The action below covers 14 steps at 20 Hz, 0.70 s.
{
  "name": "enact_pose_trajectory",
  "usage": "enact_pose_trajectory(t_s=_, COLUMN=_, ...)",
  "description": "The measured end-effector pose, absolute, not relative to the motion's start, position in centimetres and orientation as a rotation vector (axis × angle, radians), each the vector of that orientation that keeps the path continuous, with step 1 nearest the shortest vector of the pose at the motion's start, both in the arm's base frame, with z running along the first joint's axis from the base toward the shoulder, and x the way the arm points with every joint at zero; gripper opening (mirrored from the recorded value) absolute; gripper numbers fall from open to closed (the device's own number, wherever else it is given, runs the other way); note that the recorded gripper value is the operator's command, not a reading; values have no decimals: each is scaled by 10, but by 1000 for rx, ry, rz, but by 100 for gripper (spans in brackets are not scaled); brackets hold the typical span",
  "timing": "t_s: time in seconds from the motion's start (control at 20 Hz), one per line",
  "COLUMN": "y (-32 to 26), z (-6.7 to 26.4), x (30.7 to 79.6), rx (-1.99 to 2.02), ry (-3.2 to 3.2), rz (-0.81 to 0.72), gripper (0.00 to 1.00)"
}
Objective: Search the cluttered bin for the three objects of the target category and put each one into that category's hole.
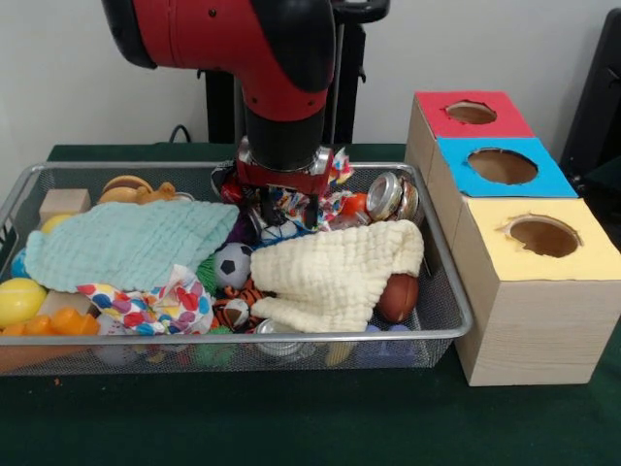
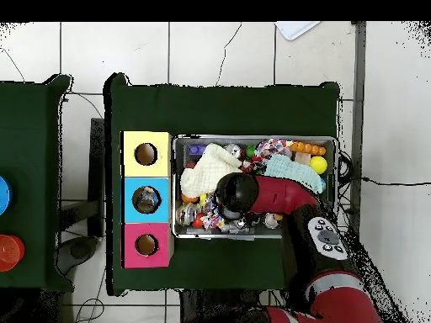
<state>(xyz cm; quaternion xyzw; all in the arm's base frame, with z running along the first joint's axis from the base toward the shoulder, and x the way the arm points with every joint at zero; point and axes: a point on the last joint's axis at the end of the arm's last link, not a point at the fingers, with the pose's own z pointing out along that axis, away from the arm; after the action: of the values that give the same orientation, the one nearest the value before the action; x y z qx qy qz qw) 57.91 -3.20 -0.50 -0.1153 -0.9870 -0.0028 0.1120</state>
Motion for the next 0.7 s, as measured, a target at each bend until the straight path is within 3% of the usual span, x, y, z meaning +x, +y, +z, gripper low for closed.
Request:
enact_pose_trajectory(t_s=0.4, y=21, z=8, x=569, rx=-367, ry=-2850, rz=-88, gripper=100)
enact_pose_trajectory(t_s=0.7, y=65, z=-9, x=562, rx=-312, ry=-2835, rz=-106, gripper=100)
